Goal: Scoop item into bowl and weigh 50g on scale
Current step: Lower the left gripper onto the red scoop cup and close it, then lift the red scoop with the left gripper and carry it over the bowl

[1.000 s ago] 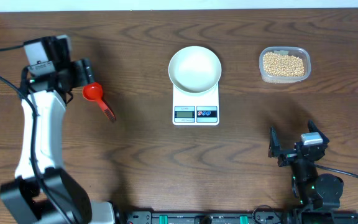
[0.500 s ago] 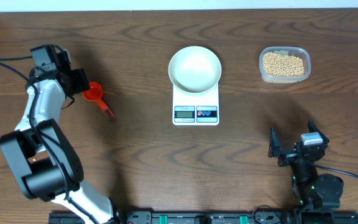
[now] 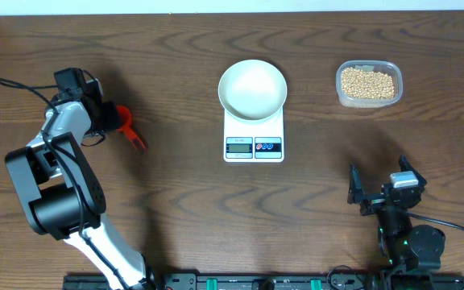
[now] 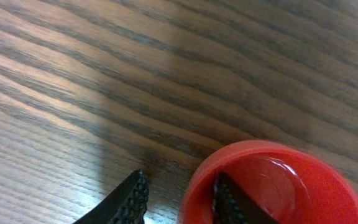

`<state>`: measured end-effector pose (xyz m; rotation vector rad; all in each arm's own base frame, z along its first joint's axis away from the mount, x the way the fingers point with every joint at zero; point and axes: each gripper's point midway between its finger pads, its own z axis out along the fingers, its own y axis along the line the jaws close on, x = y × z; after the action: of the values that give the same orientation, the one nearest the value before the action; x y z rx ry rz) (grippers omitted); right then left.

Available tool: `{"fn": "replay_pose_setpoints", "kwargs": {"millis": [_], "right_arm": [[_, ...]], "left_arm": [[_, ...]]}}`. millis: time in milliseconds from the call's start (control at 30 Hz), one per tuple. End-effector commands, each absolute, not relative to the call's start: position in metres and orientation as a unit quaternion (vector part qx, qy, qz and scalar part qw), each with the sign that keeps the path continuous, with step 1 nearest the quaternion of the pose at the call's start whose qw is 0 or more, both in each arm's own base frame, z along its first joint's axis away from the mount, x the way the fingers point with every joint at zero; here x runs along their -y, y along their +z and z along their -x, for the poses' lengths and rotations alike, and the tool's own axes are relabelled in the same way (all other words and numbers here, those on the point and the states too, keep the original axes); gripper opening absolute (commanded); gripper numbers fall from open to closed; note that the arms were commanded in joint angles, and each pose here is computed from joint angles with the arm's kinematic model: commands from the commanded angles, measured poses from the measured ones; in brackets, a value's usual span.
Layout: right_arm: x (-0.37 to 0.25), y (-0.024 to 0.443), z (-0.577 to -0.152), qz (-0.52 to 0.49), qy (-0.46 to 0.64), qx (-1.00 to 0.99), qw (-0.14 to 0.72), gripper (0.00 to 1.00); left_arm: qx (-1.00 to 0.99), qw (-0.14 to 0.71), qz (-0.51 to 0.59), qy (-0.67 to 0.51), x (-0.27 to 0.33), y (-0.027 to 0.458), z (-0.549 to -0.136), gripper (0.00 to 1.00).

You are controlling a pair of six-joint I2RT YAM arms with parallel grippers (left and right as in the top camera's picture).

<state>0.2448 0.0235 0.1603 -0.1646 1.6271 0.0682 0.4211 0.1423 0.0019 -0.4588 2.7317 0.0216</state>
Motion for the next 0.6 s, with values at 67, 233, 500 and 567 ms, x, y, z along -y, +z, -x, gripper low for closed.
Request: {"fn": "replay_pose_setpoints", "kwargs": {"millis": [67,233,500,567], "right_arm": [[-0.024,0.158,-0.245,0.078,0.028,-0.726,0.682,0.99],[-0.024,0.158,-0.245,0.078,0.028,-0.726,0.682,0.99],[-0.024,0.158,-0.245,0.078,0.028,-0.726,0.682,0.99],[-0.024,0.158,-0.245,0.078,0.028,-0.726,0.682,0.99]], "left_arm": [[-0.968,0.182,0.175,0.010,-0.146,-0.001,-0.423,0.23],[-0.965,0.184,0.188,0.008,-0.146,0.000,-0.424,0.07],[-0.934,0.240,0.263,-0.004,-0.150,0.049,-0.434,0.07],[-0.916,0.273,0.295,-0.012,-0.151,0.079,-0.437,0.07]]}}
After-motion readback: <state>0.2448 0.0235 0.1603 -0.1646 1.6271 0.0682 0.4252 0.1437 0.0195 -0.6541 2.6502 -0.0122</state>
